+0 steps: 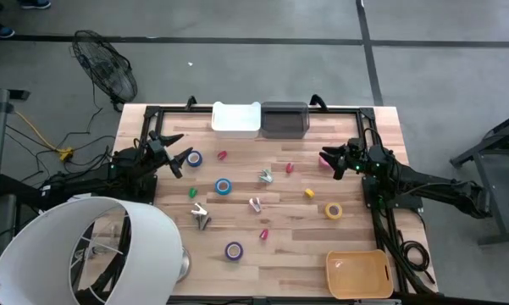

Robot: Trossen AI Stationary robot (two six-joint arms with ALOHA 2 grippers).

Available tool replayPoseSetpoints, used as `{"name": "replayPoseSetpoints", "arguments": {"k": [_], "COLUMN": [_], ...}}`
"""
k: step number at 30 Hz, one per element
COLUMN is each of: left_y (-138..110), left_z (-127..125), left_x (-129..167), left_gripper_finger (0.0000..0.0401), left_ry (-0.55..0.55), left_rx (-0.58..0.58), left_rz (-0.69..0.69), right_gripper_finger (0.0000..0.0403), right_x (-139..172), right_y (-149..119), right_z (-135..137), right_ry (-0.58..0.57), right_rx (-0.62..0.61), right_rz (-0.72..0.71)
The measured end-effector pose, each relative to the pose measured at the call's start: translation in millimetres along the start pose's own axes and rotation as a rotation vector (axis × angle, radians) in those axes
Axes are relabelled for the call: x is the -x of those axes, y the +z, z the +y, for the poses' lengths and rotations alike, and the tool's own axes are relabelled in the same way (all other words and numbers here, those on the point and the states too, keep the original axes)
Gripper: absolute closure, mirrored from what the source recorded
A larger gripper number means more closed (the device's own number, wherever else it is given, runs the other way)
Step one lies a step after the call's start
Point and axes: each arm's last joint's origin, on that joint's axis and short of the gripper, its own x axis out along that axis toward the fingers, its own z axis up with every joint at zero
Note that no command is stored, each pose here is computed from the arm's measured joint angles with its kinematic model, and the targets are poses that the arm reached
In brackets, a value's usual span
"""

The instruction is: Pick and place Stapler, Stapler remover, tape

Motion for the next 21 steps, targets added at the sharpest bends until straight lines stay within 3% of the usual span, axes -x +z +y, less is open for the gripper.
{"name": "replayPoseSetpoints", "arguments": {"k": [14, 21], "left_y": [-0.1, -0.1], "left_z": [0.0, 0.0], "left_x": [0.0, 0.0], "left_gripper_finger": [0.0116, 0.0116], "left_ry": [0.000, 0.000], "left_rx": [0.000, 0.000], "left_rz": [0.000, 0.000], "right_gripper_finger": [0.0237, 0.0237], "right_x": [0.0, 0.2], "right_y": [0.9, -0.9], "right_z": [0.7, 3.9], "right_ry": [0.012, 0.121], "right_rx": [-0.001, -0.023], "right_rz": [-0.007, 0.057]}}
